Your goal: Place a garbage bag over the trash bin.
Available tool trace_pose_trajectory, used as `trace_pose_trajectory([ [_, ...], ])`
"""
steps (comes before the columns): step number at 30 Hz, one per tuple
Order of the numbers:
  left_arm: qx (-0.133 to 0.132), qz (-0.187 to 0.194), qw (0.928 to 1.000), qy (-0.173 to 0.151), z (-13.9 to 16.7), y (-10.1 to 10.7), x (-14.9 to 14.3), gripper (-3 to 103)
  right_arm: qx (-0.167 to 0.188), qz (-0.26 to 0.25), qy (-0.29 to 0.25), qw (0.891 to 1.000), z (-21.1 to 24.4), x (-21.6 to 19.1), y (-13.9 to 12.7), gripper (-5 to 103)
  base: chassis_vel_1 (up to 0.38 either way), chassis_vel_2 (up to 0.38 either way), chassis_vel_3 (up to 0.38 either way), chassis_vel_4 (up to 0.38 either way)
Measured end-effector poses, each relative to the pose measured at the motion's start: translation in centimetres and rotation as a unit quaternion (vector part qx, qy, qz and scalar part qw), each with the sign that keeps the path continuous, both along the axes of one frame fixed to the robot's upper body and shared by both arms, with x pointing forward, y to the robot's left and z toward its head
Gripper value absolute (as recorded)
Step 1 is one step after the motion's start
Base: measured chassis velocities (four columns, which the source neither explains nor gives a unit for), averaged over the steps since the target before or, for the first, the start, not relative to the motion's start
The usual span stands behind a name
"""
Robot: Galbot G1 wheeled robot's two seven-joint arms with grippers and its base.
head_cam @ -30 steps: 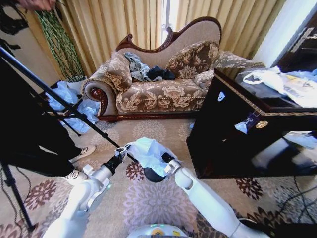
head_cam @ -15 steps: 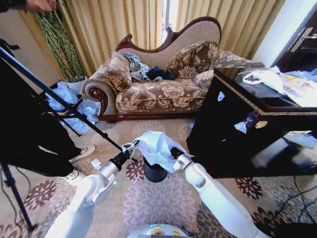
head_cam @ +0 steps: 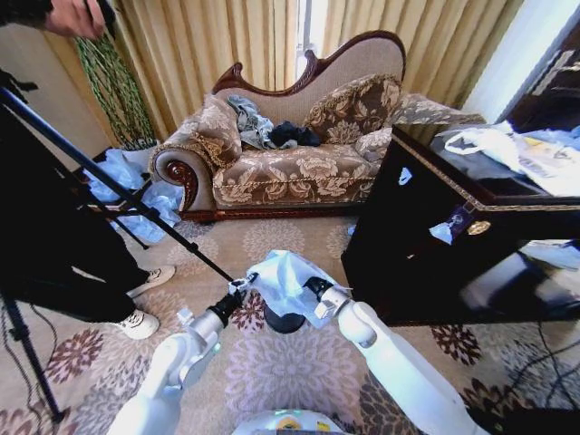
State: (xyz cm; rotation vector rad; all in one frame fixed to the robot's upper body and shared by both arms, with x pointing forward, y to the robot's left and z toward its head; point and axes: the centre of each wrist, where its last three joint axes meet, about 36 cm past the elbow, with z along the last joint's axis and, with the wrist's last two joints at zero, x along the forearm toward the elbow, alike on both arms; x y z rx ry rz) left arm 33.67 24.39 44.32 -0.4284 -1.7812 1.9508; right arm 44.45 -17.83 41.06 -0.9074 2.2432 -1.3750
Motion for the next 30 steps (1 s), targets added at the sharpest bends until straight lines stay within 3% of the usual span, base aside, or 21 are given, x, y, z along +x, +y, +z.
trace_pose_trajectory([
  [6,-0.004,0.001,0.9999,0.016,-0.6,-0.4,-0.5,0,-0.019,0.017,0.017,1.0,0.9,-0.9,-0.5,0,0.0,0.0,0.0,0.0],
  [19,0.002,0.039,0.9982,0.045,-2.6,1.3,-0.8,0,-0.032,0.056,0.051,0.997,-2.3,-0.4,3.7,0,0.0,0.0,0.0,0.0],
  [23,0.008,0.044,0.998,0.045,-3.0,1.8,0.3,0,-0.049,0.056,0.05,0.996,-2.7,0.6,4.2,0,0.0,0.0,0.0,0.0],
  [30,0.007,0.038,0.9985,0.039,-2.7,1.4,2.7,0,-0.092,0.051,0.045,0.993,-1.2,2.2,2.7,0,0.0,0.0,0.0,0.0],
])
